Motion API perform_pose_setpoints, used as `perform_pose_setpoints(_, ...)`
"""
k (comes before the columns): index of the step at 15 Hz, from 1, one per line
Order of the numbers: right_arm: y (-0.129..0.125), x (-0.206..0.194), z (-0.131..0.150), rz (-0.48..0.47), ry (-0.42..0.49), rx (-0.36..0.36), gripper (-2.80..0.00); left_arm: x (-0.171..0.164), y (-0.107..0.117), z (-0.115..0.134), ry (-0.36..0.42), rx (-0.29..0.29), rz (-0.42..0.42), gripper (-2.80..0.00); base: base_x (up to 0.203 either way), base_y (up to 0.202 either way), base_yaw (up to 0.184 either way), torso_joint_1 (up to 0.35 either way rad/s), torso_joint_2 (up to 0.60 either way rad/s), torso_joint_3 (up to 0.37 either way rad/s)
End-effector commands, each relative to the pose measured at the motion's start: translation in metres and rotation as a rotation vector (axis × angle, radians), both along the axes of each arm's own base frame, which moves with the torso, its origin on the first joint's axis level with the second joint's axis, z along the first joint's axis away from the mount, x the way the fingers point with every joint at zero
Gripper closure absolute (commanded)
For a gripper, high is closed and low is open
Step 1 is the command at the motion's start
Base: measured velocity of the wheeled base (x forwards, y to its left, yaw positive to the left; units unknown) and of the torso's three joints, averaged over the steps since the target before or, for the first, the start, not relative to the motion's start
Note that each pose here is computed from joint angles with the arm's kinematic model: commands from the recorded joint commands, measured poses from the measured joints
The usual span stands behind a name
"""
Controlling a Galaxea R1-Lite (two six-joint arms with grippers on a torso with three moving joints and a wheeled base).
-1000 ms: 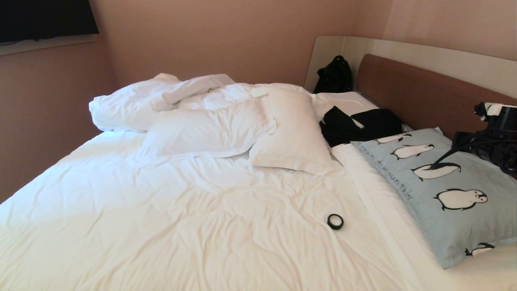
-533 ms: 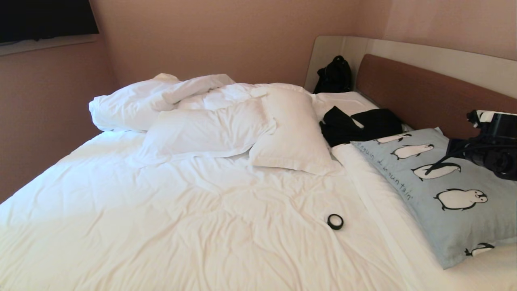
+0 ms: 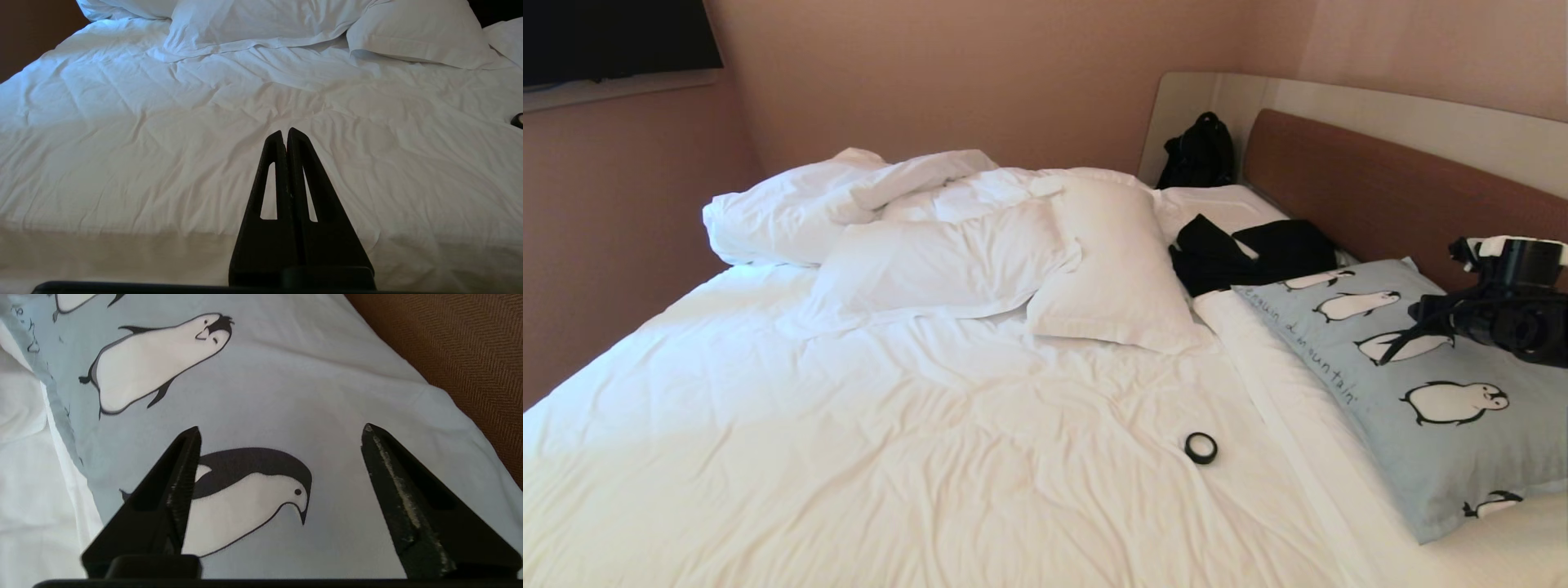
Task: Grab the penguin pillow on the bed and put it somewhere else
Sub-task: Pick up the pillow
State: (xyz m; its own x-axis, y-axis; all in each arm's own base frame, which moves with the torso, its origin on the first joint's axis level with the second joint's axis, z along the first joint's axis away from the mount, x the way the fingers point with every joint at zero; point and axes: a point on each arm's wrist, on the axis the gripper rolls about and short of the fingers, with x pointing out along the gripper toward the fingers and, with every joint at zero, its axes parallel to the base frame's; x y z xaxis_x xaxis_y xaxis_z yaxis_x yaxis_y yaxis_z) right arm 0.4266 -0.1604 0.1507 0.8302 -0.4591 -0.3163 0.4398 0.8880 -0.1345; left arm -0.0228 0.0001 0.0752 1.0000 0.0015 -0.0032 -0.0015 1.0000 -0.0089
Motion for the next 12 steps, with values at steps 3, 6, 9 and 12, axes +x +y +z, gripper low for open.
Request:
perform_pose_setpoints(3,0.004,-0.010,0.006,-0.001,0.127,0.046,-2.80,0.000,0.000,0.000,0.001,0.000,0.000,0.00,0.000,0.000,0.000,0.000,0.00,0.000)
perform_pose_setpoints(6,0.006,-0.016,0.016,-0.002,0.215,0.080,-2.80,0.000,0.000,0.000,0.001,0.000,0.000,0.00,0.000,0.000,0.000,0.000,0.00,0.000)
perform_pose_setpoints(9,0.005,-0.015,0.013,-0.003,0.247,0.091,-2.80,0.000,0.000,0.000,0.001,0.000,0.000,0.00,0.000,0.000,0.000,0.000,0.00,0.000)
perform_pose_setpoints(12,0.004,-0.014,0.009,0.000,0.257,0.092,-2.80,0.000,0.000,0.000,0.001,0.000,0.000,0.00,0.000,0.000,0.000,0.000,0.00,0.000)
